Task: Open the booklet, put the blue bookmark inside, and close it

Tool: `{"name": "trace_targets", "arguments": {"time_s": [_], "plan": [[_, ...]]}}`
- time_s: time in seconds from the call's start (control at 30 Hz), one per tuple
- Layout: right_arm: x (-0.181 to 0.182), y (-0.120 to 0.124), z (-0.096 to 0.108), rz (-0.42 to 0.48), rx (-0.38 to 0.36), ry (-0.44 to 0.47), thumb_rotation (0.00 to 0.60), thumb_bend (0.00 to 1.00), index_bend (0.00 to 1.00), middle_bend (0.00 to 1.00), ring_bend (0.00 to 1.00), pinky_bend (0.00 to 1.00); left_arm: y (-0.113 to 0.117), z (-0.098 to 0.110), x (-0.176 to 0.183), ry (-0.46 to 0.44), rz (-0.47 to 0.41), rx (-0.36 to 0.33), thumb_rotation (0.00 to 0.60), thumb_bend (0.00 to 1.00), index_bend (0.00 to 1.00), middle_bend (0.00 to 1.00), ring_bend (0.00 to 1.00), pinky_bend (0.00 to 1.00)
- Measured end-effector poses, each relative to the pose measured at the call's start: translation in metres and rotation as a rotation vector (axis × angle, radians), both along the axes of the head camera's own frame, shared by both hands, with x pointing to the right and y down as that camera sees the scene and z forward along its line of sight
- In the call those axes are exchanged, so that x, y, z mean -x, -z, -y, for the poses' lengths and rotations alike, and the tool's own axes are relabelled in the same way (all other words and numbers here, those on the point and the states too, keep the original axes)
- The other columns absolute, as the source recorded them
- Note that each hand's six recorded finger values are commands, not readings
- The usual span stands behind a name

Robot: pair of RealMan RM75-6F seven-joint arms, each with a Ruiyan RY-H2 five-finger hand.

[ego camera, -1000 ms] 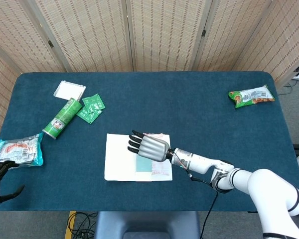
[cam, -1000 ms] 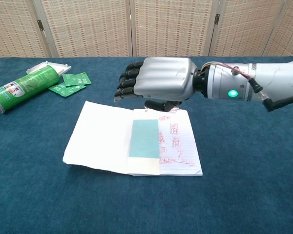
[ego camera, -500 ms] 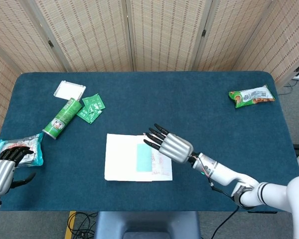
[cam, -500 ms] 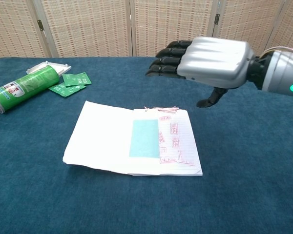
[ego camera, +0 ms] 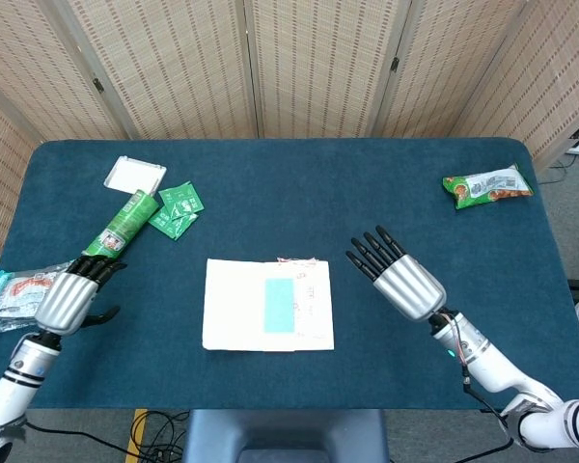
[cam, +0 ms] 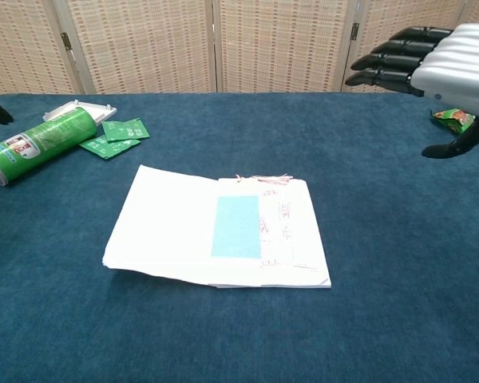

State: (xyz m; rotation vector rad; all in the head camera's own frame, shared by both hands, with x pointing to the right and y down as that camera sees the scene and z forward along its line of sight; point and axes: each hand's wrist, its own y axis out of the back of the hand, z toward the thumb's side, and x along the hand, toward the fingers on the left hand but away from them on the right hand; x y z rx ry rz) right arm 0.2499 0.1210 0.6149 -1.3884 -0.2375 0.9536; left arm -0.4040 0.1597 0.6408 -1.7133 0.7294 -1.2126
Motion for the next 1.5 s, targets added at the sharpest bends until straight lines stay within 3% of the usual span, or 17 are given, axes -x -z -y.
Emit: {"name": "trace_targets", "arguments": {"time_s": [0.3, 0.53, 1.1, 1.5], "plan": [[-0.021, -0.003, -0.008, -0.016, 0.027, -0.069, 0.600, 0.05, 0.00, 0.02, 0.00, 0.05, -0.031, 0.003, -0.041, -0.095, 0.029, -0.018, 0.600, 0.21, 0.15, 0.23, 0.21, 0.24], [-0.028, -0.003, -0.005, -0.007, 0.031, -0.096, 0.600, 0.05, 0.00, 0.02, 0.00, 0.05, -0.057, -0.005, -0.059, -0.158, 0.096, 0.024, 0.600, 0.21, 0.11, 0.21, 0.21, 0.24], [-0.045, 0.002, 0.000, 0.020, 0.032, -0.152, 0.600, 0.05, 0.00, 0.02, 0.00, 0.05, -0.083, -0.012, -0.138, -0.180, -0.045, 0.080, 0.600, 0.21, 0.10, 0.20, 0.21, 0.24], [-0.052, 0.008, 0.004, 0.043, 0.021, -0.179, 0.600, 0.05, 0.00, 0.01, 0.00, 0.05, -0.061, 0.004, -0.176, -0.126, -0.210, 0.051, 0.600, 0.20, 0.10, 0.20, 0.19, 0.24]]}}
